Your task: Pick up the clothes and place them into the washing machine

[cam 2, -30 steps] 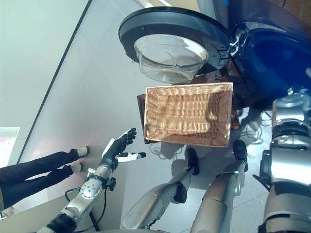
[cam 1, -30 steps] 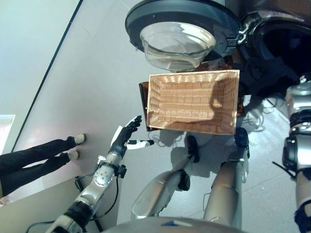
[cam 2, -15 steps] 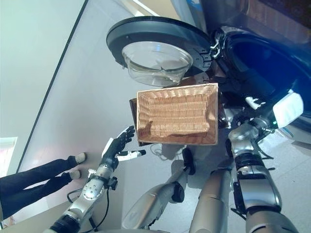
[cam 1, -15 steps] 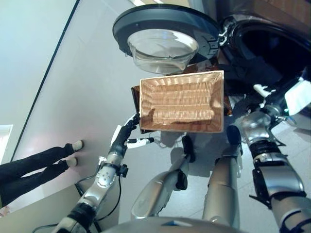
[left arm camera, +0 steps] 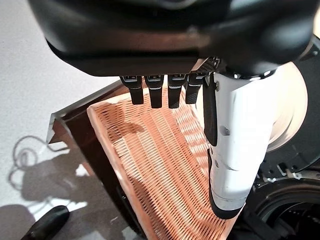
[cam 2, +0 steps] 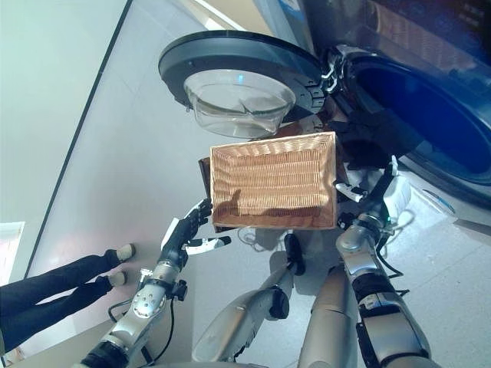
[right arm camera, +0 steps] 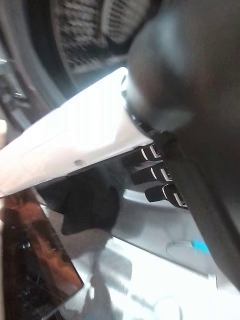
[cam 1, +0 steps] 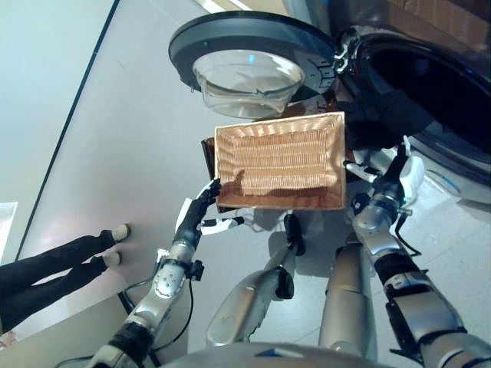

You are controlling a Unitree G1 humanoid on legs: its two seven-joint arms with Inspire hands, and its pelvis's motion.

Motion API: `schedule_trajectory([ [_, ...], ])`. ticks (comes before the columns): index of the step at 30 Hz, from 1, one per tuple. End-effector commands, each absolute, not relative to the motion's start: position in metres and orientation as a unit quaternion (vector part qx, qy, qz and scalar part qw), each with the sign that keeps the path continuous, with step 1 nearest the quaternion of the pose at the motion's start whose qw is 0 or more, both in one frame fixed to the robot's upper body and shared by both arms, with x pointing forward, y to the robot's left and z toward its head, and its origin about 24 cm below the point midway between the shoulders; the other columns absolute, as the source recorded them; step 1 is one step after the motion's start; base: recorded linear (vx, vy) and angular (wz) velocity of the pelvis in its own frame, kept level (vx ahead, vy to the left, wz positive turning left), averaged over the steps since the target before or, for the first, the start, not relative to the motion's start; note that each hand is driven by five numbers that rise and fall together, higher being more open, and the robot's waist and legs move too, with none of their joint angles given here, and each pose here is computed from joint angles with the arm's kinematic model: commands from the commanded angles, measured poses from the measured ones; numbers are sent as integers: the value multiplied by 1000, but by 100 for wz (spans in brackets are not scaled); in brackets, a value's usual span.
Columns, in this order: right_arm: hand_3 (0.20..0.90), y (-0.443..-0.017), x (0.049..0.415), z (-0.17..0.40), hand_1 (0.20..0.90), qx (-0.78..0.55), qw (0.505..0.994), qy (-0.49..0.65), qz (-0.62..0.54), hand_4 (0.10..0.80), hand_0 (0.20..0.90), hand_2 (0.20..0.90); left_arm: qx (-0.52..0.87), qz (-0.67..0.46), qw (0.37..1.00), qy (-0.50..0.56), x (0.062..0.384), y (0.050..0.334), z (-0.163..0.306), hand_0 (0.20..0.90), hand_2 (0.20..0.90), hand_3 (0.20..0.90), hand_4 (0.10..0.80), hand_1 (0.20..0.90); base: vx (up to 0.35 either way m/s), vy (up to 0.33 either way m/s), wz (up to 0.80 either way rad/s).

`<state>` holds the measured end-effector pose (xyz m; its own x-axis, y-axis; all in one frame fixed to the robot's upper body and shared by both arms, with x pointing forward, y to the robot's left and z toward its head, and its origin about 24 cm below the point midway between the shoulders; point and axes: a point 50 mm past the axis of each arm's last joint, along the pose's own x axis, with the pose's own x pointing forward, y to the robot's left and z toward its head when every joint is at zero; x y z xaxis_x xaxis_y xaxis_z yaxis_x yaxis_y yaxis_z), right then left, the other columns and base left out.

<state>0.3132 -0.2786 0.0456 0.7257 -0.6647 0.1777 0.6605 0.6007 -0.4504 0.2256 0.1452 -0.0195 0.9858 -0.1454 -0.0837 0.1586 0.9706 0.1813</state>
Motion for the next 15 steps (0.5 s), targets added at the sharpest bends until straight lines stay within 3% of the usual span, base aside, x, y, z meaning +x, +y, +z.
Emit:
schedule_trajectory([
  [1, 900, -275, 320, 63, 900, -118, 922, -56, -364, 800, 900, 900, 84, -39, 996, -5, 223, 155, -9, 900, 900, 900, 800, 900, 0, 0, 0],
  [7, 900, -280, 316, 42, 900, 90, 929, -18, -359, 800, 900, 900, 72, -57, 996, 2, 222, 155, -8, 900, 900, 900, 800, 900, 0, 0, 0],
  [11, 900, -294, 317, 41, 900, 205, 897, -20, -391, 800, 900, 900, 62, -68, 996, 7, 220, 155, -8, 900, 900, 900, 800, 900, 8, -2, 0],
  [15, 900, -307, 319, 46, 900, 229, 889, -19, -397, 800, 900, 900, 55, -80, 995, 2, 222, 154, -4, 900, 900, 900, 800, 900, 0, 0, 0],
])
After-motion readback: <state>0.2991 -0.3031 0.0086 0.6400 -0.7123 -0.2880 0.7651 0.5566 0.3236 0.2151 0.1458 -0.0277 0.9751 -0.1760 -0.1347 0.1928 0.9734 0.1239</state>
